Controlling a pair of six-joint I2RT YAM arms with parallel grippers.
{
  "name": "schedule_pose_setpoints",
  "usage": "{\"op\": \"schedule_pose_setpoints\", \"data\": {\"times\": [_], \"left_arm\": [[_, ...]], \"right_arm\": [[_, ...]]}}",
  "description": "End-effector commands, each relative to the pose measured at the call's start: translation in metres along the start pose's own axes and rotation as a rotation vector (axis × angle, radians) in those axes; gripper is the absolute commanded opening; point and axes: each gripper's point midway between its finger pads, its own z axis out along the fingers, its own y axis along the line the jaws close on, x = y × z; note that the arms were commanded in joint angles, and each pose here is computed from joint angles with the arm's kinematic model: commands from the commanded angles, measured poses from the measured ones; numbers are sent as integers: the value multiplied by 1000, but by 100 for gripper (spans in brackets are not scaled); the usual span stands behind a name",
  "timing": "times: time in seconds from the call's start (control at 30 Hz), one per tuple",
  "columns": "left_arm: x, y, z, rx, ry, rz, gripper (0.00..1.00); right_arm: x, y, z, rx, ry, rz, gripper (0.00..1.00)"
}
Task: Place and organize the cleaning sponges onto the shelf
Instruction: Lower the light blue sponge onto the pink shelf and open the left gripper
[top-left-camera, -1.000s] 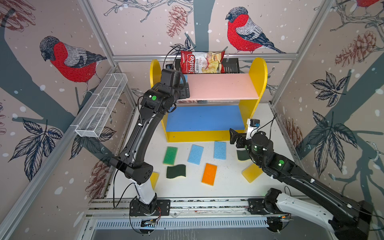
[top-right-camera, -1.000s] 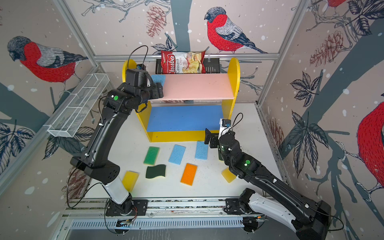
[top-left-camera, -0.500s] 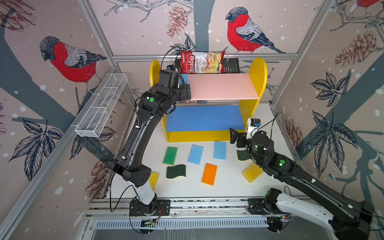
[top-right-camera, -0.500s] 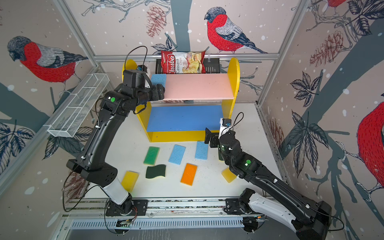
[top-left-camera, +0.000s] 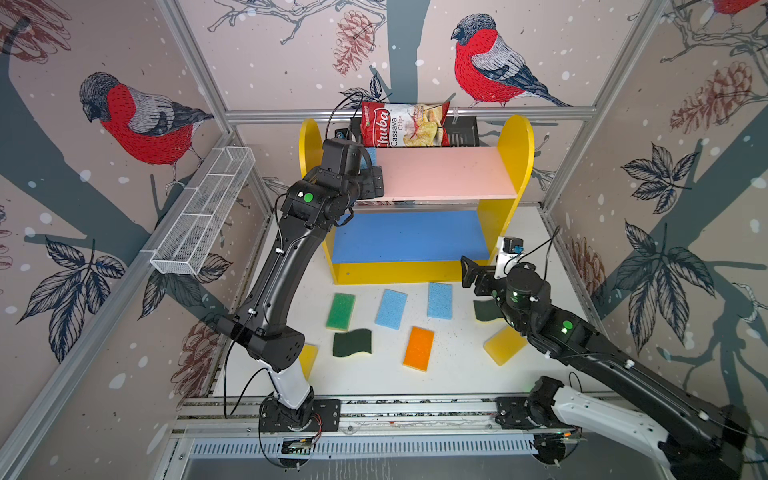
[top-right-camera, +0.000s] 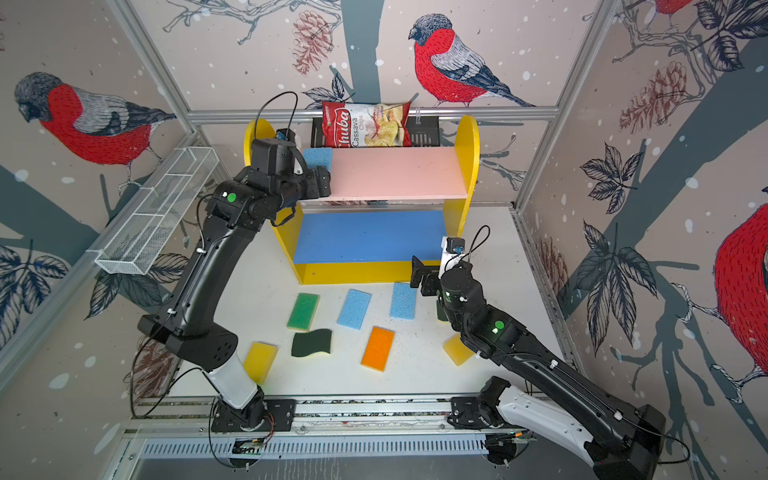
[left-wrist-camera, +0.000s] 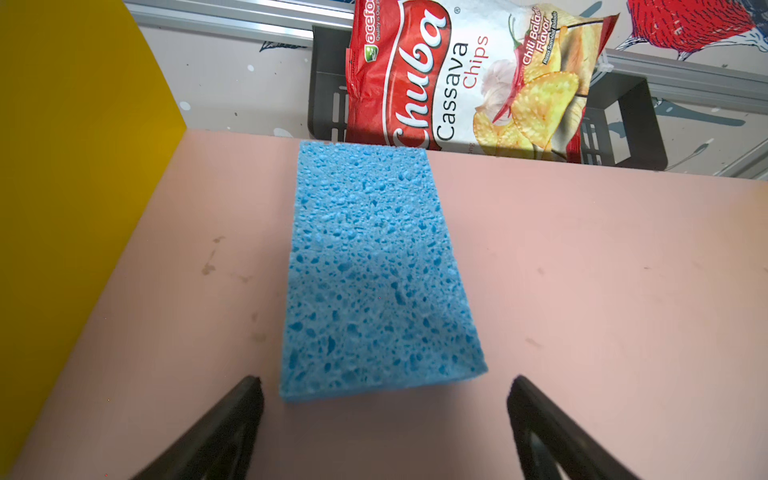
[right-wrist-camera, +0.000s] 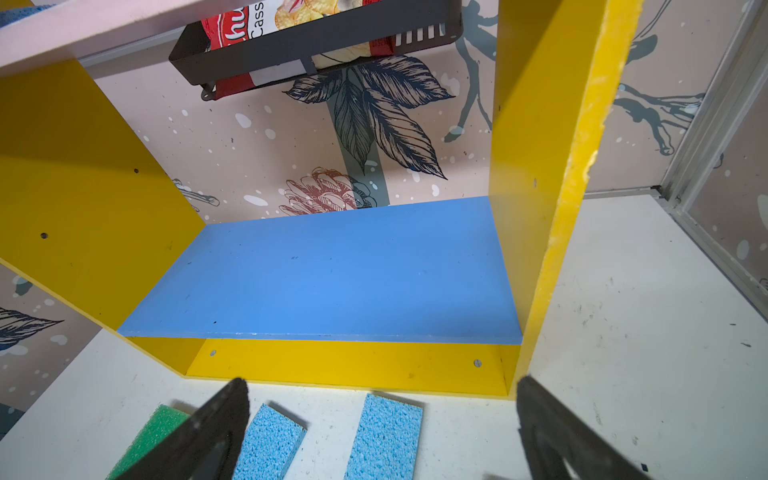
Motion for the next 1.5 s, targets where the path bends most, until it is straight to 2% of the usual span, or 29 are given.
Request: {"op": "schedule_pose_setpoints", "data": {"times": [0.0,0.07,0.3,0.63,0.77,0.97,1.33,1.47], "left_arm": [[39,16,8,-90,146,35,94],[42,13,12,-81,157,41,97],[45,-9,19,-32,157,69,97],[57,6,31,-190,195,73,98],[59,9,34,-212,198,71,93],[58,1,31,-153,196,79,78],[60,13,13,-178,183,59,77],[62,8,12,-142,192,68,78]], "right_arm": [[-1,-4,-1,20,-8,13,100],[-1,-4,-2,19,-9,13,100],[-1,-8,-4,29,-16,11,100],[3,-10,-4,37,-13,0,99],[3,-12,-4,40,-14,-4,99],[3,-13,-4,43,-17,-4,100],[2,-12,-5,29,-19,9,100],[1,-11,-5,24,-20,16,99]]}}
